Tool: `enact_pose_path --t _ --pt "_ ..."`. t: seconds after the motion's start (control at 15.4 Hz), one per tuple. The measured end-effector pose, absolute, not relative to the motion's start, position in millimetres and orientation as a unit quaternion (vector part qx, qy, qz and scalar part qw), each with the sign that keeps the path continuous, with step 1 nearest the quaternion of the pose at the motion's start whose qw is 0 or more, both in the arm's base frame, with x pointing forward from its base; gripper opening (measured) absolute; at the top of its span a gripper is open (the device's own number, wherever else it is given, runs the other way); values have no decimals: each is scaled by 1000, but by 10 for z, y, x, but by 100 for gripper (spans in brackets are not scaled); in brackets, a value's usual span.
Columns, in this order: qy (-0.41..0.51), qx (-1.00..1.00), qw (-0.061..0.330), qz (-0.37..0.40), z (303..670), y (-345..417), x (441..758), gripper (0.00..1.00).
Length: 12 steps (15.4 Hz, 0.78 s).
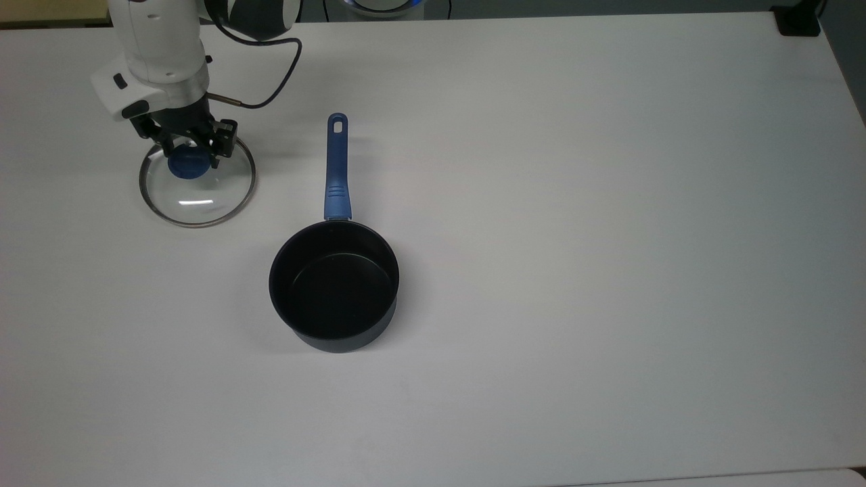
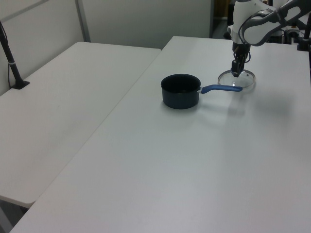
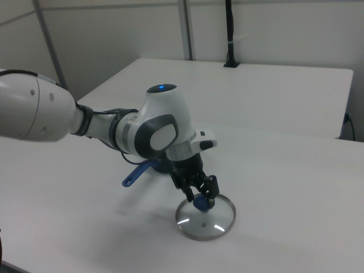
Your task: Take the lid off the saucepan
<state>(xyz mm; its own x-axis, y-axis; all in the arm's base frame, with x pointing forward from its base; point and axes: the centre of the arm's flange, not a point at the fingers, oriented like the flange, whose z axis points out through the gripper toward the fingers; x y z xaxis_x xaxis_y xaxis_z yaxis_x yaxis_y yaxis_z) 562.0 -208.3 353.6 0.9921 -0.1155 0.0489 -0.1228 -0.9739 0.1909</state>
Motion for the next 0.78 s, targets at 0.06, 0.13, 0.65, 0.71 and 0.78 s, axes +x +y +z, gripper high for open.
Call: enact_pose_path --t 0.06,0.13,0.65,0.71,0.78 --pt "-62 993 98 22 3575 -2088 5628 82" --pt "-65 993 99 24 3638 -2097 5640 92" --pt "-87 991 100 36 5263 -1704 5775 100" --pt "-92 991 89 41 5490 -1512 5757 100" --pt "-99 992 69 47 5685 -1317 5730 100"
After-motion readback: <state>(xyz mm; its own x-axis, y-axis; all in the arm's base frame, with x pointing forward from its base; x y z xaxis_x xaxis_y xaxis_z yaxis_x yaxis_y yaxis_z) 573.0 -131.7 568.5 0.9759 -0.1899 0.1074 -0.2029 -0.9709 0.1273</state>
